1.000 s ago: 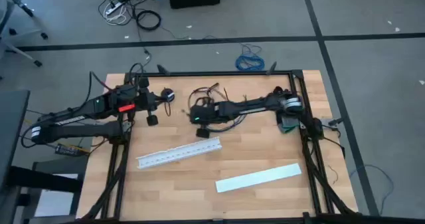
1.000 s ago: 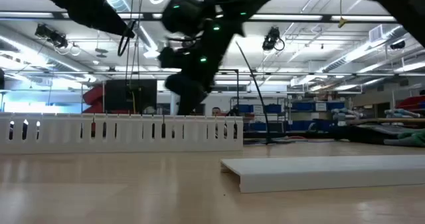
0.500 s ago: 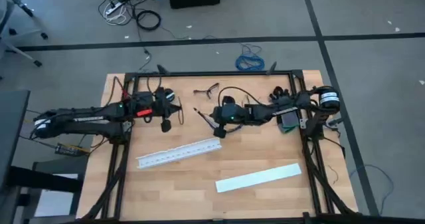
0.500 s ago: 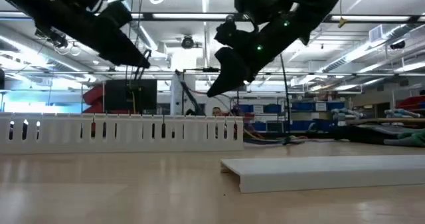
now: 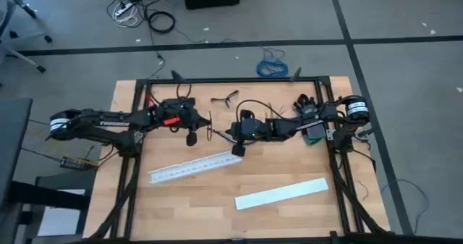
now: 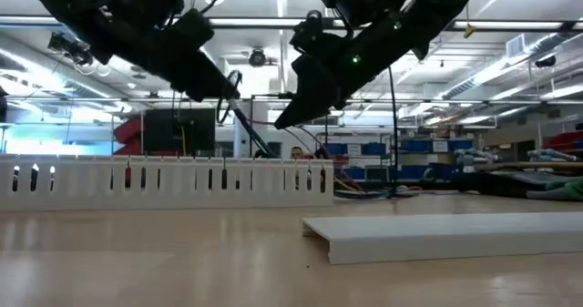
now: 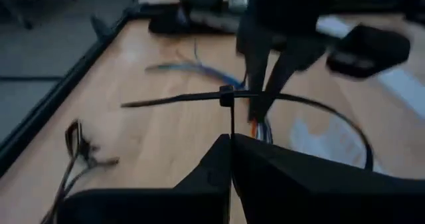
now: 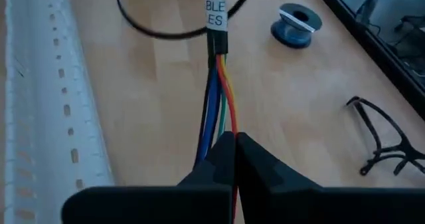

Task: Ziptie cables
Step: Wrap the cable wires with the black zip tie

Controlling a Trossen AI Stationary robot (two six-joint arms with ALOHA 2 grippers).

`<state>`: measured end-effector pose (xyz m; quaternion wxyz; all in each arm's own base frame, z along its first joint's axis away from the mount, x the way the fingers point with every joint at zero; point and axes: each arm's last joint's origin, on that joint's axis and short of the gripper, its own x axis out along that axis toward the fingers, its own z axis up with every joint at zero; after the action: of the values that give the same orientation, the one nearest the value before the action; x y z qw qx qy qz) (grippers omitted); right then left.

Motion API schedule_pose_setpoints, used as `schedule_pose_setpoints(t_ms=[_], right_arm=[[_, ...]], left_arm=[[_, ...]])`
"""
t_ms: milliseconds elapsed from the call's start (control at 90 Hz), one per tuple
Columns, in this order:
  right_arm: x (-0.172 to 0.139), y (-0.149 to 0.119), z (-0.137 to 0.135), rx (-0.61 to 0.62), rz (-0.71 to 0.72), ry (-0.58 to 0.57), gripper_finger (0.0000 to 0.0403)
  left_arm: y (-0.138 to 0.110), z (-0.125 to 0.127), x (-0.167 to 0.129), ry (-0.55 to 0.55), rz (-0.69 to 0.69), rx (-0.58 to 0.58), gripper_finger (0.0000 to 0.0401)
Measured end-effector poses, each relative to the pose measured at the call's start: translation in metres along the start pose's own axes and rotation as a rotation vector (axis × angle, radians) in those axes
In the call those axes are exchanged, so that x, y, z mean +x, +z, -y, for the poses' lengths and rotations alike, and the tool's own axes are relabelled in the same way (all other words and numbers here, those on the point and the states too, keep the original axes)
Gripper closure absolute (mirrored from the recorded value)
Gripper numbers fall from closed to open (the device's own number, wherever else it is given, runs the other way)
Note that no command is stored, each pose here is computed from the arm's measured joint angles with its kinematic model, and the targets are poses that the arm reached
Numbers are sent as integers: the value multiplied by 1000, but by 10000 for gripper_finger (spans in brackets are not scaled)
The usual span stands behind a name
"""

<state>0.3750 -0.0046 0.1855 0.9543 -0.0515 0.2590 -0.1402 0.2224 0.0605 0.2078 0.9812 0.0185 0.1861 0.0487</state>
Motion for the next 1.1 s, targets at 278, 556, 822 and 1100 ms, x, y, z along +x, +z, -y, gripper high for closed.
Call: schedule_pose_setpoints(t_ms=[278,556,822,1100], right_arm=[[0,1,0,7,13,0,402],[0,1,-3,24,8,72,403],[1,-3,0,-17,-25,88,337],[2,13,3,40,137,200,220]], left_arm=[[-5,-1,7,-4,-34,-1,401],[-14,-2,32,-41,2,6,401],[-16,-2,34,-43,-3,26,401],[-21,-2,34,-46,-58,68,401]])
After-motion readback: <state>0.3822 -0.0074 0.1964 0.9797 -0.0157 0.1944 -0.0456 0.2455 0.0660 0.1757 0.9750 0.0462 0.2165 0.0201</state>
